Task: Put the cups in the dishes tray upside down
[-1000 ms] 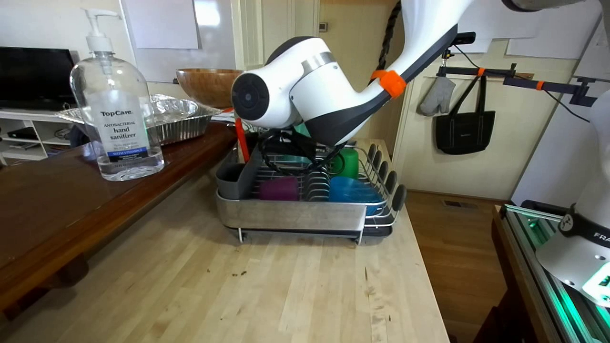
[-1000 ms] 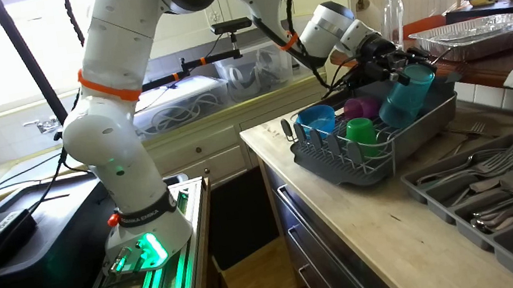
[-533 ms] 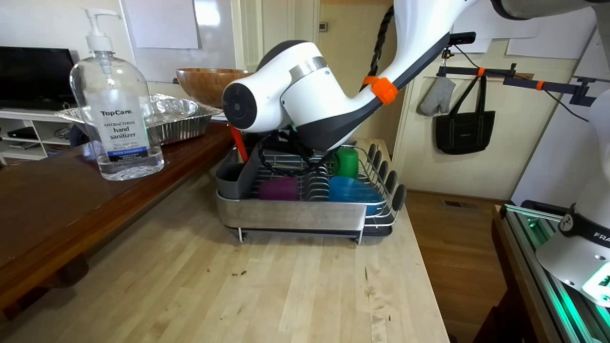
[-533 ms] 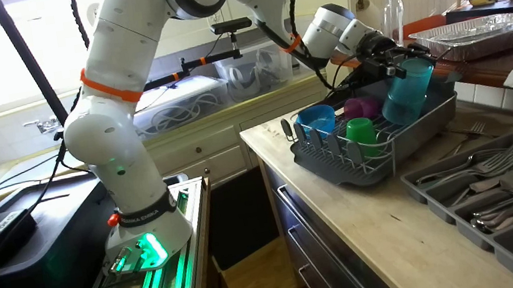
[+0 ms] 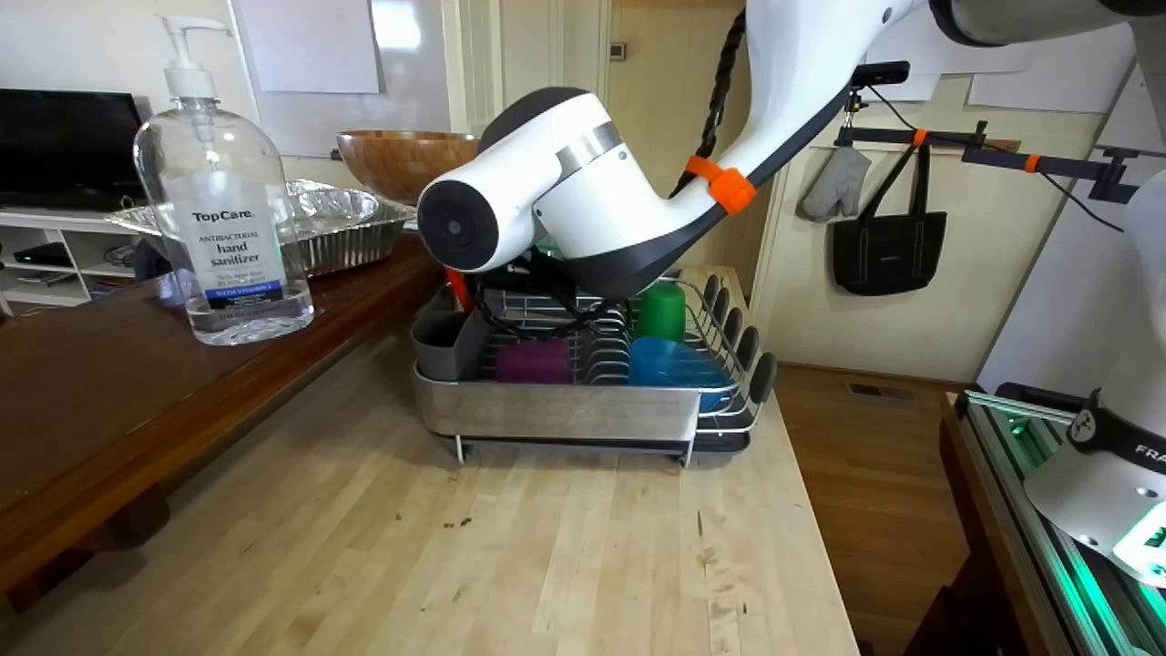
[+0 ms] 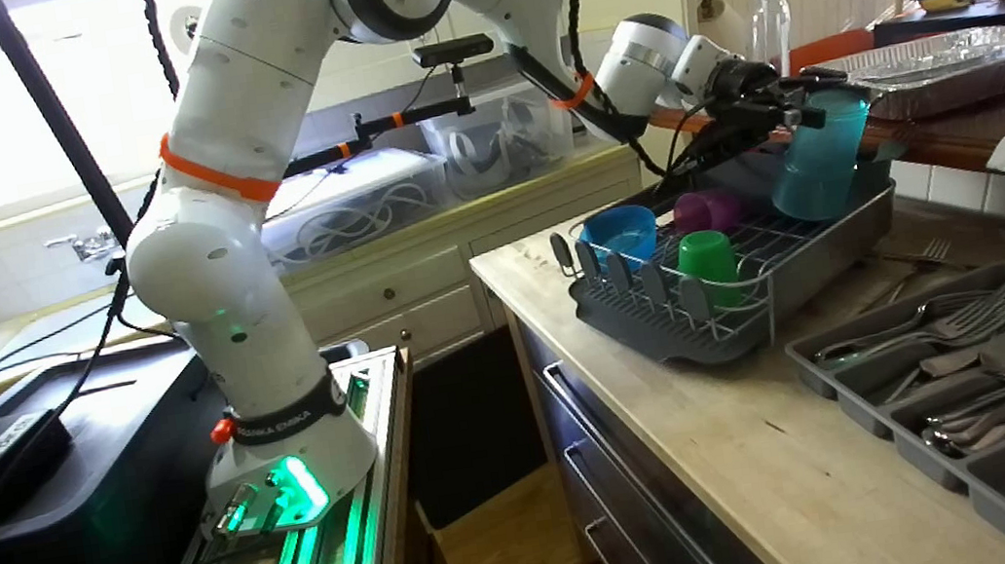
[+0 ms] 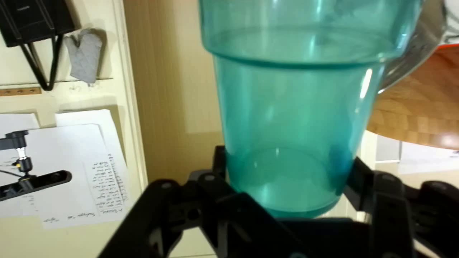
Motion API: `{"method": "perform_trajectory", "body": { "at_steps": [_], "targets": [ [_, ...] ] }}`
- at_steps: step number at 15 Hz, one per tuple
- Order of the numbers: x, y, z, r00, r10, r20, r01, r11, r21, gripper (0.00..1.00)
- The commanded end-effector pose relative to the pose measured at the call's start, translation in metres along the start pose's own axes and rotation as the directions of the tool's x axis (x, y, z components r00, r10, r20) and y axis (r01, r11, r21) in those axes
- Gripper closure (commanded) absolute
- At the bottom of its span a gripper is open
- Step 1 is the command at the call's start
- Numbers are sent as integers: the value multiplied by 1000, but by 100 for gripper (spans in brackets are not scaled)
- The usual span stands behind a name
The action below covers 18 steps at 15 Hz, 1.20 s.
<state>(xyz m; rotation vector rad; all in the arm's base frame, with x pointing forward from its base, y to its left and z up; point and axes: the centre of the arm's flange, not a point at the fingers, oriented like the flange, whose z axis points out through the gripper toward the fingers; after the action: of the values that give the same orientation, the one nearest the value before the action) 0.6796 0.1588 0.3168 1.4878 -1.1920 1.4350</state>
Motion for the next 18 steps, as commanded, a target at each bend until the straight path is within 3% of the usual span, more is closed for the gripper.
{"method": "perform_trajectory", "body": {
  "at_steps": [1,3,10,15,16,18],
  "targets": [
    [-7,-1,-3,999,45,25,-47,994,104,51],
    [-14,1,-4,996,58,67,-66,990,123,51],
    [-27,22,18,988,98,123,-105,993,50,51],
    [-35,17,16,983,75,168,-88,993,73,51],
    [-34,17,17,982,72,174,-87,993,75,11],
    [-33,17,18,979,67,191,-83,993,78,0]
  ]
}}
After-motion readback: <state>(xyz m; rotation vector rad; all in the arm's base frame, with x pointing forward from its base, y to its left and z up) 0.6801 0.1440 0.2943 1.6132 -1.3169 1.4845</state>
